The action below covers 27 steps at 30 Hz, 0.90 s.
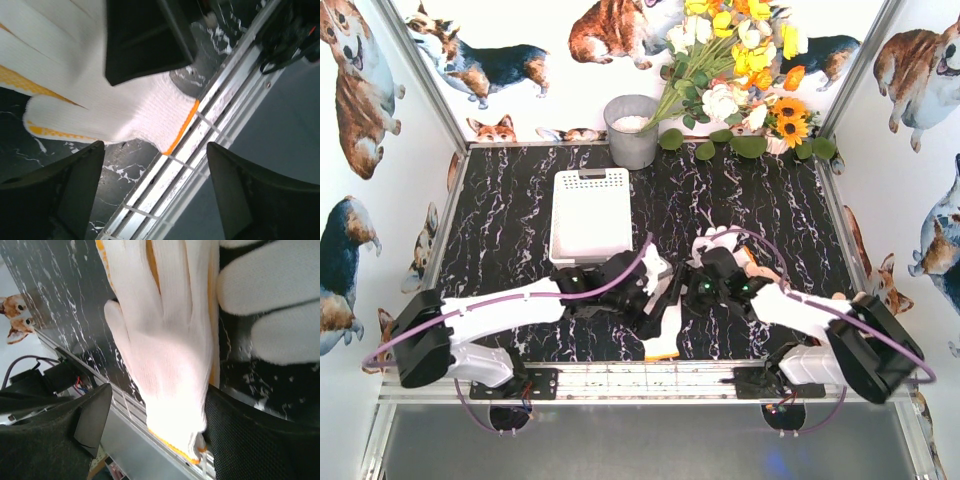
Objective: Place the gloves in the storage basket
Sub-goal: Pair the glove with the glove.
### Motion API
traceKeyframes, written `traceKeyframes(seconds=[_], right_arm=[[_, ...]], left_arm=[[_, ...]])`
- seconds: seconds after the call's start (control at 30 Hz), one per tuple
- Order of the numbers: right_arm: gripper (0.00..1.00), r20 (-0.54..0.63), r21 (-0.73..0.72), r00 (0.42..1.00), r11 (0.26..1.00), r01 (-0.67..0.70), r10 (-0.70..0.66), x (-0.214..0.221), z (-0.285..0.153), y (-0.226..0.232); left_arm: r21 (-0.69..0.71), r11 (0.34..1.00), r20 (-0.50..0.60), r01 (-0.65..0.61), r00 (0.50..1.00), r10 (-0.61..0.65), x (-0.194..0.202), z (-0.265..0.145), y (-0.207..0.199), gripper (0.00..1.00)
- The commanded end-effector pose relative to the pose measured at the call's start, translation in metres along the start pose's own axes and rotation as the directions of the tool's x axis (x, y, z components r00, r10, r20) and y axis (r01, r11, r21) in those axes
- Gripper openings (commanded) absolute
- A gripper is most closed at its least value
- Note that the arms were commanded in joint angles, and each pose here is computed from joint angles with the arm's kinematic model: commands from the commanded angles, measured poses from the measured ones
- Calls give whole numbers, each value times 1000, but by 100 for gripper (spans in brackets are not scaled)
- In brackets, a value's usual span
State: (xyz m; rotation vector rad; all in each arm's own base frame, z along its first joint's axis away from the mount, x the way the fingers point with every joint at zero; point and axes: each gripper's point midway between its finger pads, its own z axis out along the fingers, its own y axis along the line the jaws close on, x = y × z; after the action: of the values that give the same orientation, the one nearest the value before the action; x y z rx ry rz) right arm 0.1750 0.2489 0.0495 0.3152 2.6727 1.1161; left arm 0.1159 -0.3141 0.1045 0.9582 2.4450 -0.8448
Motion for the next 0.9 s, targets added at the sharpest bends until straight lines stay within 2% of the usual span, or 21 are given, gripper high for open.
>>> traceKeyframes(seconds=[0.0,0.17,0.3,0.4,0.6,0.87], right_arm=[[76,43,-12,999,999,32,-32,1,-18,2],[76,111,26,993,999,29,-32,3,-44,-7],[75,149,50,988,998,23,-31,6,-57,-17],[74,159,38,987,999,10,-15,9,-59,-19],[69,173,64,985,998,-19,8,5,-54,-26],[63,195,93,980,996,8,-26,-17,-39,-18]], left_arm=[[-57,993,223,107,970,-91,-46,-26,2,80],[-165,925,335,341,902,-273,-50,-34,45,81],[-184,860,370,475,845,-387,-43,-25,76,72],[-196,842,359,503,835,-416,-41,-17,87,69],[-275,826,288,492,862,-417,-28,-2,109,58],[-235,826,248,513,853,-459,-25,20,119,48]])
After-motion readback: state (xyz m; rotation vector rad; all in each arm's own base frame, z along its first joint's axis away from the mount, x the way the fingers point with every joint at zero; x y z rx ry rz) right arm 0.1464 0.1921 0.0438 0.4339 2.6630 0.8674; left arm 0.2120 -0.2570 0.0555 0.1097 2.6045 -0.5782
